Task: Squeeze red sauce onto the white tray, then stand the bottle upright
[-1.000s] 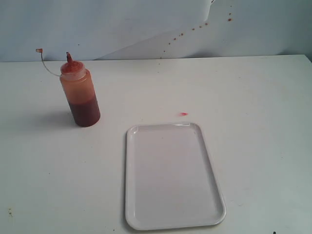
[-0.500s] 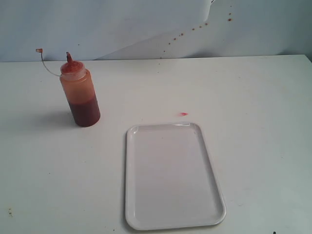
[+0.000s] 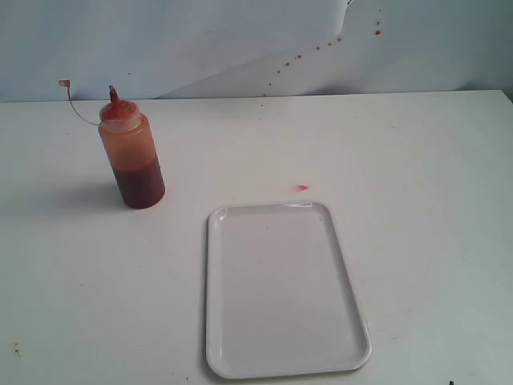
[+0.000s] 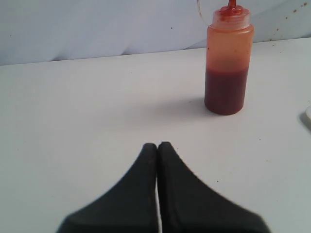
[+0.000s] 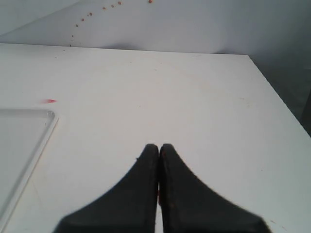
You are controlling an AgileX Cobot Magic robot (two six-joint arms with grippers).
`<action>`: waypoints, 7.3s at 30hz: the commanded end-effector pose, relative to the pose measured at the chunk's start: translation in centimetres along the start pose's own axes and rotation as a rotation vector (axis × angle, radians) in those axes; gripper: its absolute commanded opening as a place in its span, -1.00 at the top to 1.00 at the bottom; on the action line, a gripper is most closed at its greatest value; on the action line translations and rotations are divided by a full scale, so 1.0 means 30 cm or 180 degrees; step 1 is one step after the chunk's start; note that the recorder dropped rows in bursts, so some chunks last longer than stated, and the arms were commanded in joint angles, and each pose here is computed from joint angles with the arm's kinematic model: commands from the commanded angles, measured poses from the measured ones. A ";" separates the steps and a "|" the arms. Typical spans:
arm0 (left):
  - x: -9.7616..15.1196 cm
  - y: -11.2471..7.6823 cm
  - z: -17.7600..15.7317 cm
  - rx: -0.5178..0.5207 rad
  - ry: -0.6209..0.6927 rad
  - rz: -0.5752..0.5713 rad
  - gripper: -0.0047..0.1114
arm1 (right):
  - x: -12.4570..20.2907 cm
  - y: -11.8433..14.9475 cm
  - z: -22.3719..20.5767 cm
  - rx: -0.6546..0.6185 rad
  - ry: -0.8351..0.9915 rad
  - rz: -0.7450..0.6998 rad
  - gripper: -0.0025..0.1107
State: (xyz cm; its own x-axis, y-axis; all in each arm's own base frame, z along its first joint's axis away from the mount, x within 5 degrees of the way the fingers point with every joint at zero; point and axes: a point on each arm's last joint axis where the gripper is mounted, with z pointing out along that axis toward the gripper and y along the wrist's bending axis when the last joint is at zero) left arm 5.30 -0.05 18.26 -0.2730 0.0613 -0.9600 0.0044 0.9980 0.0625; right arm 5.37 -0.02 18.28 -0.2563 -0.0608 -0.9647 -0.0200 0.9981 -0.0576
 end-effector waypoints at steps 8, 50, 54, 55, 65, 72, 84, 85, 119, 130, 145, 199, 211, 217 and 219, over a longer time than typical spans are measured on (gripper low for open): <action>0.006 -0.001 0.002 0.0016 -0.0010 -0.0001 0.92 | 0.002 -0.001 0.000 0.0018 -0.0015 0.0018 0.96; -0.214 0.071 -0.106 -0.0050 -0.2811 -0.1736 0.92 | 0.002 -0.001 0.000 0.0018 -0.0015 0.0018 0.96; -0.252 0.042 -0.149 0.0262 -0.3347 -0.1377 0.92 | 0.002 -0.001 0.000 0.0018 -0.0015 0.0018 0.96; -0.267 0.024 -0.172 0.0391 -0.3600 -0.1101 0.92 | 0.002 -0.001 0.000 0.0018 -0.0015 0.0018 0.96; -0.567 -0.004 -0.002 0.0651 -0.2901 -0.0529 0.92 | 0.002 -0.001 0.000 0.0018 -0.0015 0.0018 0.96; -0.501 -0.103 0.345 0.1555 -0.1189 0.0337 0.92 | 0.002 -0.001 0.000 0.0018 -0.0015 0.0018 0.96; -0.156 -0.162 0.669 0.2210 -0.0243 0.0507 0.92 | 0.002 -0.001 0.000 0.0018 -0.0015 0.0018 0.96; -0.138 -0.165 0.683 0.2231 -0.0298 0.0589 0.92 | 0.002 -0.001 0.000 0.0018 -0.0015 0.0018 0.96; 0.123 -0.128 0.925 0.1594 -0.0161 0.0486 0.92 | 0.002 -0.001 0.000 0.0018 -0.0015 0.0018 0.96; 0.128 -0.119 0.929 0.1497 -0.0025 0.0167 -0.78 | 0.002 -0.001 0.000 0.0018 -0.0015 0.0018 0.96; 0.133 -0.136 0.949 0.1706 -0.0032 -0.0021 -0.88 | 0.002 -0.001 0.000 0.0018 -0.0015 0.0018 0.96; 0.150 -0.171 1.247 0.2034 -0.0404 0.0104 -0.88 | 0.002 -0.001 0.000 0.0018 -0.0015 0.0018 0.96; 0.153 -0.170 1.248 0.2027 -0.0356 0.0074 -0.88 | 0.002 -0.001 0.000 0.0018 -0.0015 0.0018 0.96; 0.166 -0.160 1.256 0.1900 -0.0206 0.0059 -0.88 | 0.002 -0.001 0.000 0.0018 -0.0015 0.0018 0.96; 0.166 -0.160 1.256 0.1900 -0.0206 0.0059 -0.77 | 0.002 -0.001 0.000 0.0018 -0.0015 0.0018 0.96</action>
State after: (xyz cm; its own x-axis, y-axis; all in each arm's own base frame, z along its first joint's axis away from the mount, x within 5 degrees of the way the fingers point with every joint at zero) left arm 40.03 -3.94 2.88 -0.2034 0.0707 -0.9765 0.5616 0.8255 -0.0573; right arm 5.37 -0.02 18.28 -0.2563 -0.0608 -0.9647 -0.0200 0.9981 -0.0576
